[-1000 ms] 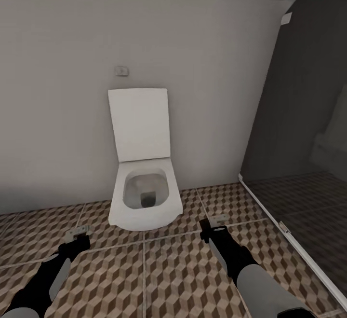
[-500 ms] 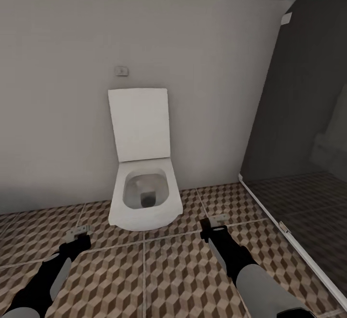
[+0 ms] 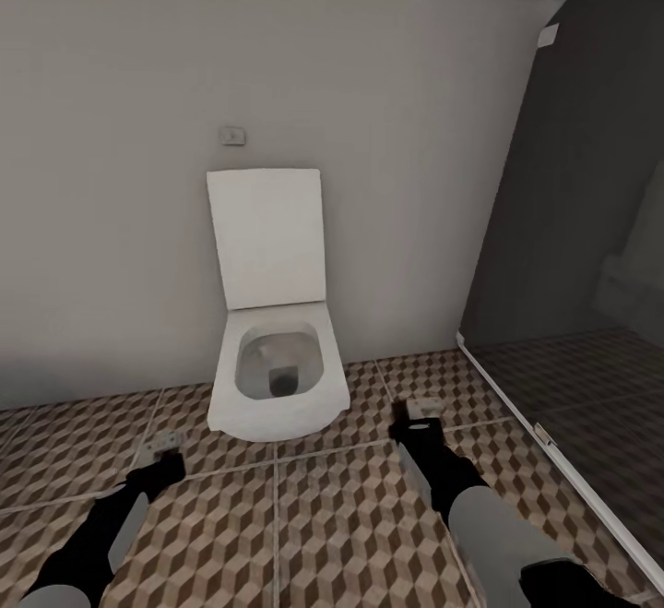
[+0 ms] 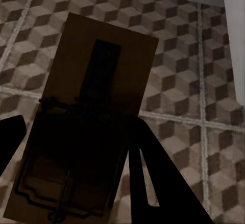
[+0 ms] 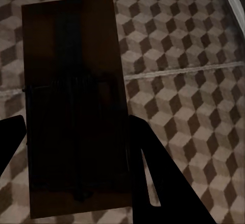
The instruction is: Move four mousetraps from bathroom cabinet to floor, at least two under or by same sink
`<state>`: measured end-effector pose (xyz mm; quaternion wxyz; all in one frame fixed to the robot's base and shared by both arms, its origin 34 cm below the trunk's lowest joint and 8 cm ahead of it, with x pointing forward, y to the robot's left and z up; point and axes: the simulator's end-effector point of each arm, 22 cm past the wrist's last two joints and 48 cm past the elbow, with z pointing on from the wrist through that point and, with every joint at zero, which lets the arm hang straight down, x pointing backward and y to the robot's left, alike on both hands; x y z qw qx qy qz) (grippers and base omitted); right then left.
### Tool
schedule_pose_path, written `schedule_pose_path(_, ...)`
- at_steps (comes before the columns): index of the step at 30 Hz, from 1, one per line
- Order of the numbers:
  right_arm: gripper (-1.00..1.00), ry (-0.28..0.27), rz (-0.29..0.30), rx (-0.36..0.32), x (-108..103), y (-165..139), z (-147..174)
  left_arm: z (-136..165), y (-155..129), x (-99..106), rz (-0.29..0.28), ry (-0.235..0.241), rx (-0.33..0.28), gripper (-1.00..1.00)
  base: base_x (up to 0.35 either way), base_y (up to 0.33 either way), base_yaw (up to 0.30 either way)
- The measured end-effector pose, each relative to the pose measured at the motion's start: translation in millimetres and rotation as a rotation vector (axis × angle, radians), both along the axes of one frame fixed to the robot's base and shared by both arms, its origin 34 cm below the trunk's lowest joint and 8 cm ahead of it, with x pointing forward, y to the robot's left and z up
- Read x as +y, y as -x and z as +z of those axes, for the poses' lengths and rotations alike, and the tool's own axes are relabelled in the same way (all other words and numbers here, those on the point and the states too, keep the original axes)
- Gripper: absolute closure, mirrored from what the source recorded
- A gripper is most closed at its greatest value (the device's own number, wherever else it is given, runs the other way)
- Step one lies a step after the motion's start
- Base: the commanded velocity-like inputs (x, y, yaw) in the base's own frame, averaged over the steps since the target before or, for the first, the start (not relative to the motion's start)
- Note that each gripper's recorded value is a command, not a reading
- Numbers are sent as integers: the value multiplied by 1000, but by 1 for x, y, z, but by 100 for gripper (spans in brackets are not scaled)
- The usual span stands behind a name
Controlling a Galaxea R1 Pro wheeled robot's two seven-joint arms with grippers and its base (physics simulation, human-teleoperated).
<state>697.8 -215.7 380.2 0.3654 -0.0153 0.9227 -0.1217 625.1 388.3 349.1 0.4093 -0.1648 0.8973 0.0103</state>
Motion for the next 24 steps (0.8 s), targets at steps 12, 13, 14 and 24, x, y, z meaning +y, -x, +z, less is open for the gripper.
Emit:
schedule_pose_path(12, 100, -35, -37, -3, -5, -25, 10, -12, -12, 24, 32, 3, 79, 100, 0, 0, 0)
schedule_pose_path(13, 100, -37, -37, -7, -5, -26, 11, -10, -16, 28, 37, 3, 82, 100, 0, 0, 0)
schedule_pose_path(14, 100, -38, -37, -10, -5, -26, 11, -6, -20, 32, 41, 0, 78, 100, 0, 0, 0)
schedule_pose_path(24, 100, -45, -33, -14, 1, -27, 11, 21, -43, 40, 38, -12, 23, 100, 0, 0, 0)
